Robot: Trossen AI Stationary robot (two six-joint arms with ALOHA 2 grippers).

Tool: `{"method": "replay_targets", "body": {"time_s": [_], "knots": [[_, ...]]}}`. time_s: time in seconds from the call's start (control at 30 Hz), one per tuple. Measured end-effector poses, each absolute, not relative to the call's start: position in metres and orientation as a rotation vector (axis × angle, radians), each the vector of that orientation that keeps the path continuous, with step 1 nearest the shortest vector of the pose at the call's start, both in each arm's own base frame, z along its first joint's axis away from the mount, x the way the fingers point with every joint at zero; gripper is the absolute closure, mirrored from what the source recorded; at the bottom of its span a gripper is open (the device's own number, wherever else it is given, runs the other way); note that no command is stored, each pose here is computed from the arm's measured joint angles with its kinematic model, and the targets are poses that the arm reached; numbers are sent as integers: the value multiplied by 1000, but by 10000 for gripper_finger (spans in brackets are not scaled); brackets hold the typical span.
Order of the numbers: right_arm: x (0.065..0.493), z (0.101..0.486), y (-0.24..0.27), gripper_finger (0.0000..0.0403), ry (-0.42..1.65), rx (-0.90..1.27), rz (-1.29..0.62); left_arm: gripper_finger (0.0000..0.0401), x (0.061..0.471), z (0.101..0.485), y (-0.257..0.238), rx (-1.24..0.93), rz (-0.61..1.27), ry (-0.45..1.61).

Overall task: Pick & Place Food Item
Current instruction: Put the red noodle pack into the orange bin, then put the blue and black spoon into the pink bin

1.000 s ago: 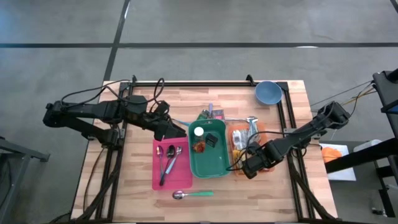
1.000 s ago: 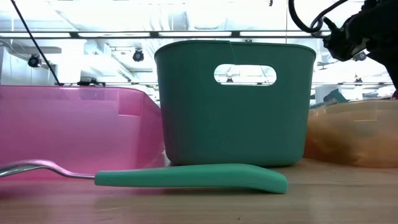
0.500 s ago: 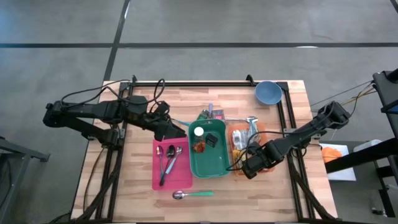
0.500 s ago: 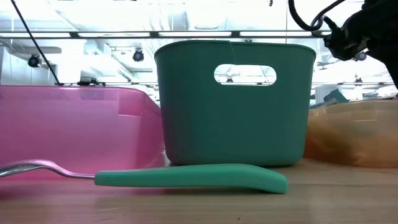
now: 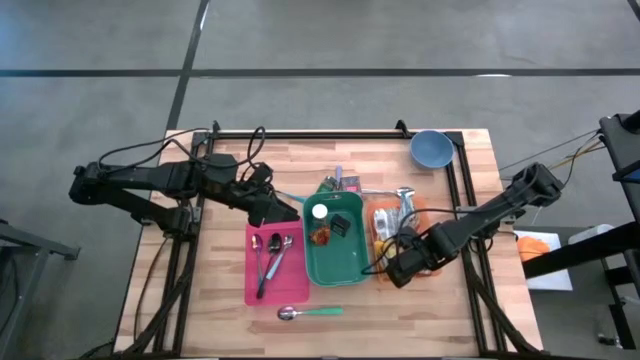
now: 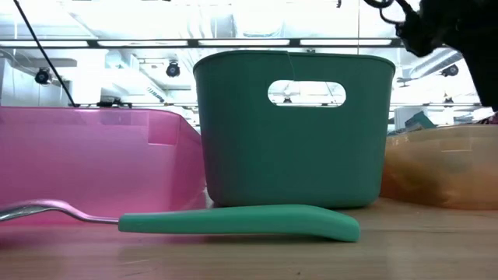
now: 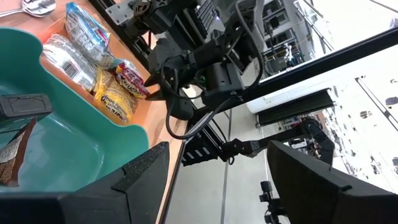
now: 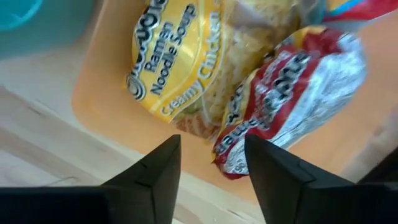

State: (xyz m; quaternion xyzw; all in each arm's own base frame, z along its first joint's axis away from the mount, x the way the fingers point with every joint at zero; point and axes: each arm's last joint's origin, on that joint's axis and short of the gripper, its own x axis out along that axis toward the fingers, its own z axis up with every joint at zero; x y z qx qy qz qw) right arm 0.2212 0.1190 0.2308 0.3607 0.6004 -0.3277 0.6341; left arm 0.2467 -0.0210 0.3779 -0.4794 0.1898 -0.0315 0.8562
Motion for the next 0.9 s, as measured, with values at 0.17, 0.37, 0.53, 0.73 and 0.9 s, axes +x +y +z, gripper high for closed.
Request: {"method": "replay_targets", "body": {"time_s": [0.17, 0.37, 0.53, 0.73, 0.9], "knots": [[220, 243, 118, 194, 1380, 798, -773, 128, 247, 378, -21, -1010, -66, 399], [218, 256, 117, 149, 1403, 771, -797, 128, 246, 377, -21, -1014, -58, 411], [219, 270, 118, 112, 1394, 776, -791, 128, 245, 373, -20, -1049, -29, 445], [221, 295, 119, 72, 1285, 744, -795, 128, 244, 370, -14, -1052, 44, 461], [223, 322, 122, 43, 1099, 686, -776, 128, 237, 358, 4, -1049, 208, 554]]}}
